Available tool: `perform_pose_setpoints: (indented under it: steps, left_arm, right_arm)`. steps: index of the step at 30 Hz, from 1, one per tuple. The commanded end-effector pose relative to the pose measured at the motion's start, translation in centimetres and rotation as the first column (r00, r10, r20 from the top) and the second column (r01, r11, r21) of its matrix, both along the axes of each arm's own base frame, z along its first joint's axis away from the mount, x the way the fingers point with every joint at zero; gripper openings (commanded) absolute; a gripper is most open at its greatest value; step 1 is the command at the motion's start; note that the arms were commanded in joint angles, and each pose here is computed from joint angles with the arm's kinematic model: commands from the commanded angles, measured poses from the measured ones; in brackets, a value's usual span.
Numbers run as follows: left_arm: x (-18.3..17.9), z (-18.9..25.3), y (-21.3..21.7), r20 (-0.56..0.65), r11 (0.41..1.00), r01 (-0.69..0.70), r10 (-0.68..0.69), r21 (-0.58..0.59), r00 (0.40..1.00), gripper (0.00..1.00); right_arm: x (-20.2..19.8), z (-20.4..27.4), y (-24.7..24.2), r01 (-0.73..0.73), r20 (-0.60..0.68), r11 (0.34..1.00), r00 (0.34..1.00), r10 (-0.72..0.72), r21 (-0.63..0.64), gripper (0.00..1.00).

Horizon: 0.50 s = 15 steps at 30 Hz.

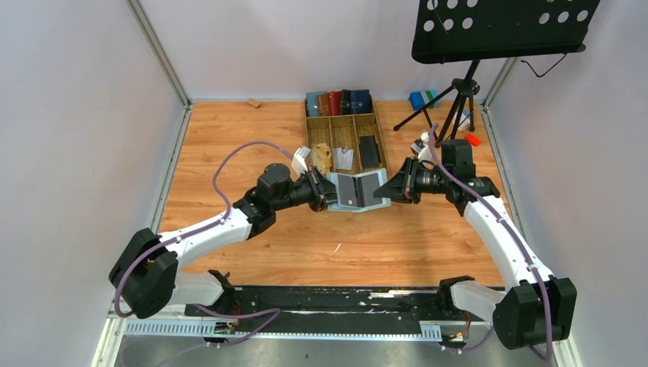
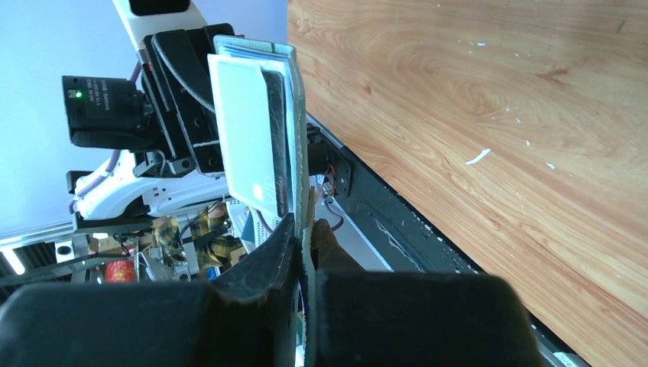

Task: Take the credit cards out of the card holder
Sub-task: Remove the credit card from the card holder.

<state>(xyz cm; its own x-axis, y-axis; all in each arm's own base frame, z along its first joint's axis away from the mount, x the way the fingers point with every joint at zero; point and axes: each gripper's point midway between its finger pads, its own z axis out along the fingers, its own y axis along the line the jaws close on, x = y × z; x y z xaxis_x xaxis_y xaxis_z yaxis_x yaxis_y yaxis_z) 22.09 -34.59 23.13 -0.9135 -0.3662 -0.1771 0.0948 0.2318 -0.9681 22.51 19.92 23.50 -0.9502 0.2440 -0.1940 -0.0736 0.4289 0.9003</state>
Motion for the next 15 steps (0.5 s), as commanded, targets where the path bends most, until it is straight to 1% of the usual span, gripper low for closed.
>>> perform_pose_setpoints:
  steps: [1, 5, 6, 7, 11, 14, 15]
  left_arm:
    - [0.7, 3.4, 2.4, 0.042, 0.992, -0.048, 0.054, -0.118, 0.998, 0.21]
    - [0.7, 3.8, 3.6, 0.048, 0.987, -0.068, 0.076, -0.146, 0.996, 0.44]
    - [0.6, 3.9, 3.7, 0.052, 0.986, -0.068, 0.077, -0.15, 0.996, 0.51]
    - [0.6, 3.9, 3.7, 0.051, 0.986, -0.069, 0.078, -0.154, 0.996, 0.55]
    - [0.4, 4.2, 4.0, 0.048, 0.979, -0.082, 0.093, -0.188, 0.995, 0.61]
    - [0.5, 4.3, 4.2, 0.047, 0.974, -0.089, 0.101, -0.207, 0.994, 0.69]
    - [0.5, 4.2, 4.1, 0.048, 0.974, -0.088, 0.1, -0.208, 0.994, 0.7]
  right_arm:
    - [0.5, 2.1, 0.0, 0.003, 0.074, 1.0, 0.997, -0.003, 0.004, 0.0]
    - [0.5, 2.2, 0.3, -0.007, 0.063, 1.0, 0.998, 0.005, 0.03, 0.0]
    - [0.5, 2.3, 0.4, -0.011, 0.061, 0.999, 0.998, 0.009, 0.04, 0.0]
    - [0.5, 2.4, 0.5, -0.012, 0.056, 0.999, 0.998, 0.01, 0.049, 0.0]
    - [0.6, 2.9, 0.8, -0.021, 0.056, 0.997, 0.998, 0.017, 0.07, 0.0]
    - [0.6, 3.3, 0.9, -0.028, 0.061, 0.997, 0.998, 0.023, 0.077, 0.0]
    - [0.6, 3.3, 1.0, -0.031, 0.063, 0.996, 0.998, 0.026, 0.079, 0.0]
